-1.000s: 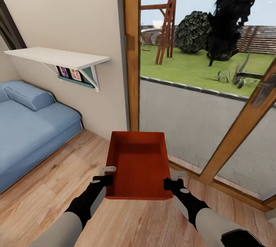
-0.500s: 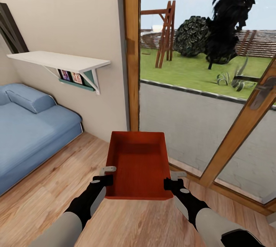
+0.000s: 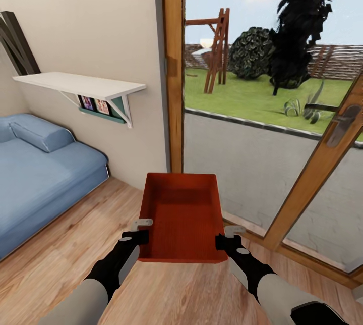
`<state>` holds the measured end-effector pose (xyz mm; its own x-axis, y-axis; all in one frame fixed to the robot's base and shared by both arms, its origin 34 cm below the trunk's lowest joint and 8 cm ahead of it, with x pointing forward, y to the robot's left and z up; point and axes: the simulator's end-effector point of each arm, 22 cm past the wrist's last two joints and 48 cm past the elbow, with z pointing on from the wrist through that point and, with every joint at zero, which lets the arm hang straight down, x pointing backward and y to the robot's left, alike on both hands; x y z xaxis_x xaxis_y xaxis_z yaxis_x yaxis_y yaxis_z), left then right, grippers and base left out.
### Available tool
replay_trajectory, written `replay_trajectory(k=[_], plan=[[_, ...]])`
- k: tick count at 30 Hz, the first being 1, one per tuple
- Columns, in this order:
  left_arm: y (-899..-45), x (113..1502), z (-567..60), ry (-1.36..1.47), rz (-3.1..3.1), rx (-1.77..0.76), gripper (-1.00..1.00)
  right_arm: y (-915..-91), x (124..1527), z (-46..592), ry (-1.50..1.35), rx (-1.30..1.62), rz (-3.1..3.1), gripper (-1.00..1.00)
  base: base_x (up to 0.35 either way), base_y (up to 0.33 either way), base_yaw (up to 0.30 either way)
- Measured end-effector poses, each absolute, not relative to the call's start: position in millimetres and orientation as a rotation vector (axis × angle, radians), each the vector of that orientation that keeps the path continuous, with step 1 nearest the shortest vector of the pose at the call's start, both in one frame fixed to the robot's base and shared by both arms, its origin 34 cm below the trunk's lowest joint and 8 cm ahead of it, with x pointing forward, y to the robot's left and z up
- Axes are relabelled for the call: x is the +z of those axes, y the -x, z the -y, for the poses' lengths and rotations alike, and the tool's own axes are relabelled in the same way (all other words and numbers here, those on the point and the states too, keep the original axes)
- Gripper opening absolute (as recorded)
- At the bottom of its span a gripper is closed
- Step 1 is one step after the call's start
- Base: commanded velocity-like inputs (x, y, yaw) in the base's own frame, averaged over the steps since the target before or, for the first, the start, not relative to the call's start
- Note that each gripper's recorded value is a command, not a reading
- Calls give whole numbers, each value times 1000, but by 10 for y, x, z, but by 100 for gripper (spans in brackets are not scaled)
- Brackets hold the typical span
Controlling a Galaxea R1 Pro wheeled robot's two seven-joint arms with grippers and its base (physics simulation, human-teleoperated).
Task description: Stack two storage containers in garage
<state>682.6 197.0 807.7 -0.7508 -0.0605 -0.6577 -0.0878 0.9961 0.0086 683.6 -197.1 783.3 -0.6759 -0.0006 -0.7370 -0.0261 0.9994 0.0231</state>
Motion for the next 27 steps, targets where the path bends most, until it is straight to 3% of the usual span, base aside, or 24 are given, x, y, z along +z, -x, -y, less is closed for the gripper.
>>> replay_trajectory(k=[27], plan=[[-6900, 8318, -1970, 103, -2381, 47, -100, -6922, 8079, 1971, 20, 39, -2271, -100, 0, 0, 0]])
